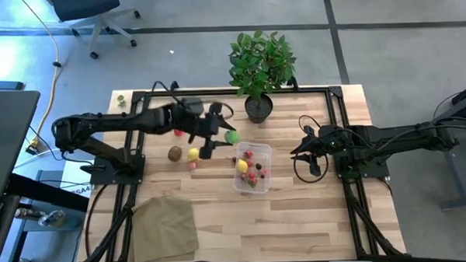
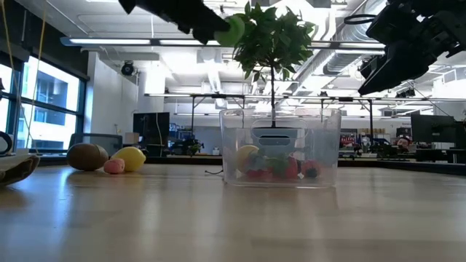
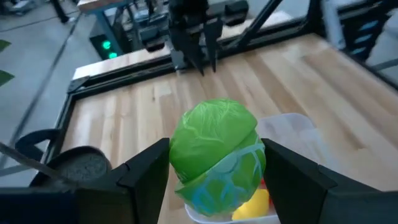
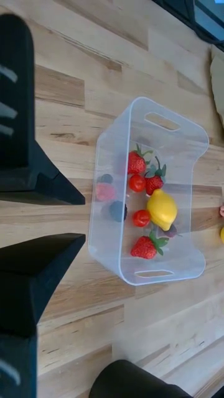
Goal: Pick and placing Produce into tupperware
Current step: Put the green cabbage into the transparent container
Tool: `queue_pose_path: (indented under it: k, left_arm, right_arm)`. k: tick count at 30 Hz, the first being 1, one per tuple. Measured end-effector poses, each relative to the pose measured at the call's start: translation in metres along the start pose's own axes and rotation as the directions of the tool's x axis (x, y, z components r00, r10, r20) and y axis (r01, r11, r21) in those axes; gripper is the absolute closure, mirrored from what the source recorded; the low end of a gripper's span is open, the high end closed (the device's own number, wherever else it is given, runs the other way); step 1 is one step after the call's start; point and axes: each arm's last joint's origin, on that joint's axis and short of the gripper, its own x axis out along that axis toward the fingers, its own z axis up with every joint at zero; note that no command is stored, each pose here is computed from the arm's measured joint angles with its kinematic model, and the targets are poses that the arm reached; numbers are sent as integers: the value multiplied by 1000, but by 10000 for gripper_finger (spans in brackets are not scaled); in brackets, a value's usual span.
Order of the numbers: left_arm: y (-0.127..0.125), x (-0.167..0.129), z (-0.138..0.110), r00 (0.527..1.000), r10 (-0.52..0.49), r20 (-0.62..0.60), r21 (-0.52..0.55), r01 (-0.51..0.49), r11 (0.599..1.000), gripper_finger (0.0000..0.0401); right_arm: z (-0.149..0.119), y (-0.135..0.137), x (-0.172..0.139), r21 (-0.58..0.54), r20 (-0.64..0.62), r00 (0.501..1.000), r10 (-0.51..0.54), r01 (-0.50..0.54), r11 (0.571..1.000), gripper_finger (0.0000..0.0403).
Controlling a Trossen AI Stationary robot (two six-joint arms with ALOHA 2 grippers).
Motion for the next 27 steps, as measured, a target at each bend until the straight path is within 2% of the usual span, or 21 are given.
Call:
queue_pose_path:
  k: [7, 12, 17, 21, 27]
  left_arm:
    - [-37, 32, 5, 997, 70, -34, 54, -68, 996, 174]
    - [-55, 65, -5, 994, 24, -104, 11, -23, 1000, 174]
    - [-56, 97, 2, 983, -10, -182, 13, 13, 1000, 174]
    - [-53, 123, 3, 943, -52, -328, 54, 73, 996, 174]
    - [-51, 150, 1, 893, -86, -442, 95, 142, 985, 174]
  right_arm:
    - [0, 0, 0, 0, 0, 1000, 0, 0, 1000, 329]
    - [0, 0, 0, 0, 0, 1000, 0, 0, 1000, 329]
    - [0, 0, 0, 0, 0, 1000, 0, 0, 1000, 329]
    - [0, 0, 0, 0, -2, 1000, 0, 0, 1000, 329]
    - [0, 0, 0, 0, -2, 1000, 0, 0, 1000, 329]
